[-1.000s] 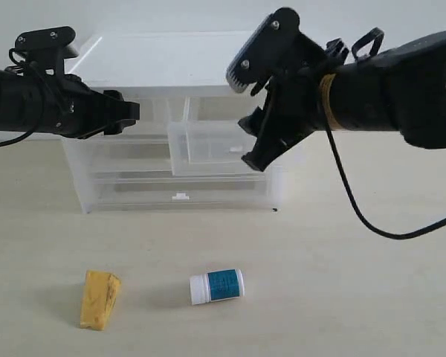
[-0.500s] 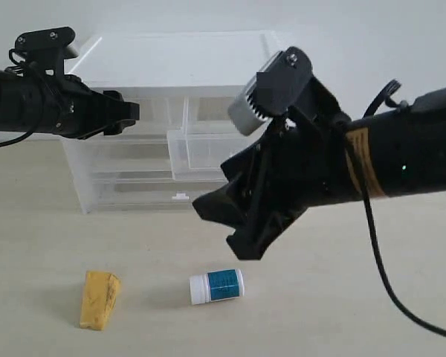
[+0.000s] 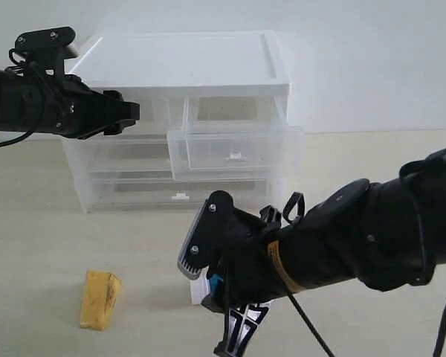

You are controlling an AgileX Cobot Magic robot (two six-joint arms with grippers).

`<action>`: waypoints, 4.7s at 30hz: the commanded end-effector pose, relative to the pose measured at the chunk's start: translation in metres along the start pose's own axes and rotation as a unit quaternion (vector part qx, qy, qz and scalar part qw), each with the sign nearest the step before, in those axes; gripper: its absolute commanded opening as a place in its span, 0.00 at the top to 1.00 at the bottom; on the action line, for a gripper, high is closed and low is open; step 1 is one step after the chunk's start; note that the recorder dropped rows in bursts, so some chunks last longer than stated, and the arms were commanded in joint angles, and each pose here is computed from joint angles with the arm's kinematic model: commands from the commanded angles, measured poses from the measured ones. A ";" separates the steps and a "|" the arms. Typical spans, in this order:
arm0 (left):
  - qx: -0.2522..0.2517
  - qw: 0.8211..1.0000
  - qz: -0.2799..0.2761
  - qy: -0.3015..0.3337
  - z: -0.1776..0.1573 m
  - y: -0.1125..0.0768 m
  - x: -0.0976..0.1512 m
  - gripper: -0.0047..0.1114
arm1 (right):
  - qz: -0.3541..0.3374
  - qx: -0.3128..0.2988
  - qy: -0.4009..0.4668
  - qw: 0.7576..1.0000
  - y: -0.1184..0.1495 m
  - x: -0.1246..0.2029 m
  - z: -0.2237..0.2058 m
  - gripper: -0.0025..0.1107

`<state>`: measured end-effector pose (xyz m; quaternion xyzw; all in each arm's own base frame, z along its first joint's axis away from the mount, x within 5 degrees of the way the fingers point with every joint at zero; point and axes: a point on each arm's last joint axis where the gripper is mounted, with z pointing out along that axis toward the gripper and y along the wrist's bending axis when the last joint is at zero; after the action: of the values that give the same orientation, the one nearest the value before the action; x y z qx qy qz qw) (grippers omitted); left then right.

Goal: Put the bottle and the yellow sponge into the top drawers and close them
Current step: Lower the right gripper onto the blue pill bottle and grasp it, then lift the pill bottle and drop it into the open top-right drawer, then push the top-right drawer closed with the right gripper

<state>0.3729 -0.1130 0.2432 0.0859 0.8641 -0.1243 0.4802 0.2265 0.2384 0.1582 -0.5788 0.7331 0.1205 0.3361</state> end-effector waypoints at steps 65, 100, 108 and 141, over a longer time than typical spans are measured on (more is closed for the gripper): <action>-0.030 0.999 0.013 -0.018 0.000 0.005 -0.008 0.45 | -0.006 0.108 -0.158 0.981 -0.038 -0.085 -0.076 0.98; -0.030 0.999 0.013 -0.014 0.000 0.005 -0.005 0.45 | 0.157 0.253 -0.140 0.944 -0.140 -0.075 -0.056 0.55; -0.030 0.999 0.013 -0.014 0.000 0.005 -0.005 0.45 | 0.187 0.244 -0.179 0.935 -0.137 -0.087 -0.078 0.55; -0.030 0.999 0.013 -0.014 0.000 0.005 -0.005 0.45 | 0.397 0.128 -0.172 0.893 -0.081 -0.040 -0.092 0.55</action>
<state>0.3729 -0.1130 0.2432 0.0875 0.8639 -0.1234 0.4804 0.2763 0.1934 0.2678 -0.1538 0.8439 0.2439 0.4525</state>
